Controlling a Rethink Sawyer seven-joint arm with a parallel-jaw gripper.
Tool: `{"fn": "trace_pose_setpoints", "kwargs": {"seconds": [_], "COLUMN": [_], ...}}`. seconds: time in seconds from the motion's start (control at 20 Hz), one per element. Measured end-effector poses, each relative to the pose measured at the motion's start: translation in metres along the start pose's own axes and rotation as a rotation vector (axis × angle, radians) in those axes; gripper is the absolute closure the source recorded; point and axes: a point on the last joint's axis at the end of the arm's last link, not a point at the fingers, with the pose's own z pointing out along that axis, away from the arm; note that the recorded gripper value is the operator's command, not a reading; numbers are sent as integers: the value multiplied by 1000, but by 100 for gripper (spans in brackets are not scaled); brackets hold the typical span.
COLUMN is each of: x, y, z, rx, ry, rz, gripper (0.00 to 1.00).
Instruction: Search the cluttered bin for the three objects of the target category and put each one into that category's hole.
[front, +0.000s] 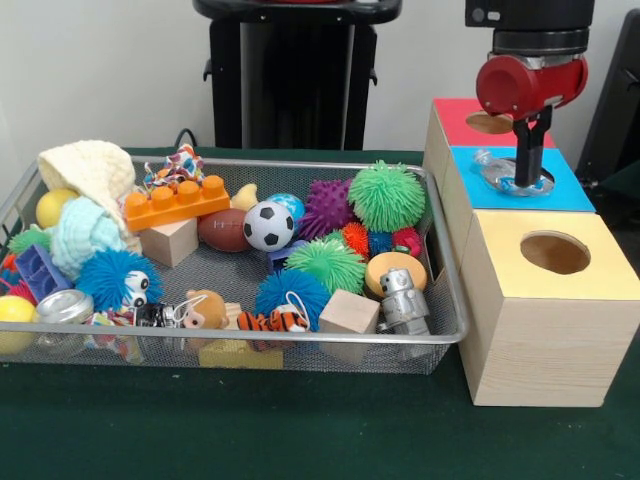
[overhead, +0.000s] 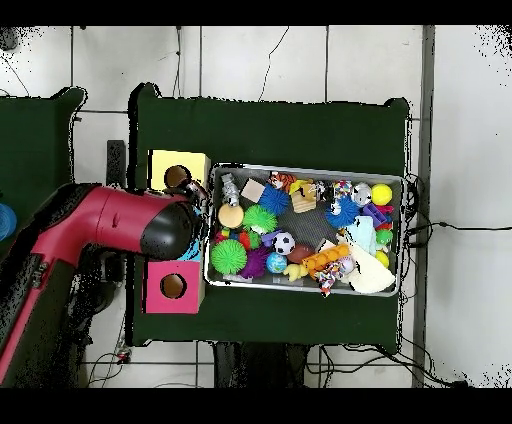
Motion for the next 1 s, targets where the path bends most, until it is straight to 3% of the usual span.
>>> {"fn": "trace_pose_setpoints", "kwargs": {"seconds": [0.55,1.0], "x": [-1,3], "y": [23,26], "z": [20,28], "rx": [-52,-60], "ry": [-19,-9], "rz": [14,16], "gripper": [100,100]}}
